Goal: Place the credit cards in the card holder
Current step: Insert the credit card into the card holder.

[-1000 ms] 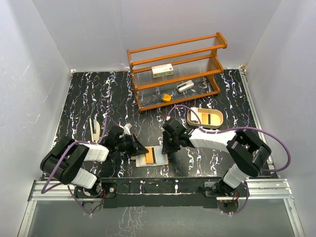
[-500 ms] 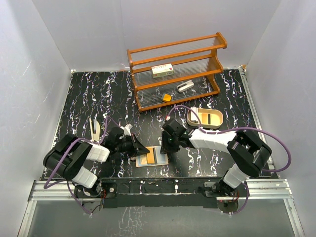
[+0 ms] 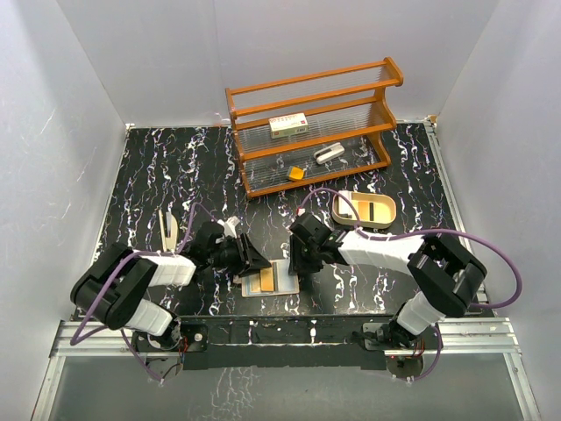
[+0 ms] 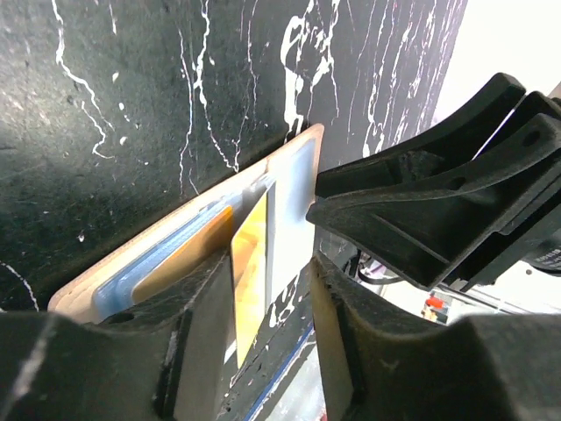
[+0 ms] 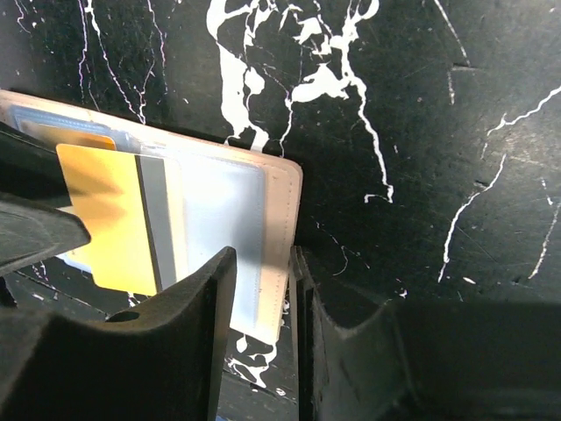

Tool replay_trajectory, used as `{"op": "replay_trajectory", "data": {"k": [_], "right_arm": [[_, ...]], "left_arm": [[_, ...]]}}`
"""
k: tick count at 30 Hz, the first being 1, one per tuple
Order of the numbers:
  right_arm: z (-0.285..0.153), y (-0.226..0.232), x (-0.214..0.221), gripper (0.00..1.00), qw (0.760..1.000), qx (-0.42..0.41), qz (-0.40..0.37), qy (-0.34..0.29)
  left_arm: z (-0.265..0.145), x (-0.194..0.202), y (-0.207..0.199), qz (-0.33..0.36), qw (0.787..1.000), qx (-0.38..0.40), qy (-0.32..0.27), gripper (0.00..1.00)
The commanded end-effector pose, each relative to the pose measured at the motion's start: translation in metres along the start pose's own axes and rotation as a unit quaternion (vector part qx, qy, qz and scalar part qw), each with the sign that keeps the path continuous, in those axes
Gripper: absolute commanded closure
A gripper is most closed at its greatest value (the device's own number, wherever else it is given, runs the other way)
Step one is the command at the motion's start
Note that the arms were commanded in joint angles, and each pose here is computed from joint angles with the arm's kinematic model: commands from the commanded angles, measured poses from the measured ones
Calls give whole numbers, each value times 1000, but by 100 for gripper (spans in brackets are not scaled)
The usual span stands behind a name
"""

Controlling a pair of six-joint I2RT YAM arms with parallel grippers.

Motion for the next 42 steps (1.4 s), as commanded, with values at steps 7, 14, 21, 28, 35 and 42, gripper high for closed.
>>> {"op": "replay_trajectory", "data": {"k": [7,14,21,28,35,42], "right_arm": [[8,-7,8,77,1000,6,1,-1],[8,-8,10,79,1000,4,5,-2],[6,-8,10,79,1000,4,5,-4],[5,-9,13,79,1000,0,10,-4],[5,-8,13,79,1000,-5,13,-7],[6,-7,14,80,1000,-8,12,-6]], "left_arm": [[-15,-9,-6,32,994,-89,-50,47],[-17,-6,-5,17,994,-100,-40,45],[-23,1,-6,-5,993,-119,-20,44],[-27,10,-4,-25,994,-102,-18,43],[-25,14,-1,-37,995,-88,-12,47],[-22,14,-3,-36,995,-89,-14,63]]}}
Point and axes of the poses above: each gripper's point midway between its finger pads, its own z axis out along the fingers, its own y axis along the line the jaws close on, x = y × z, the point moved 9 cm from there along -z, back along the fingers, and after that the axes turned 7 degrees about -z, right-handed, at the moved point
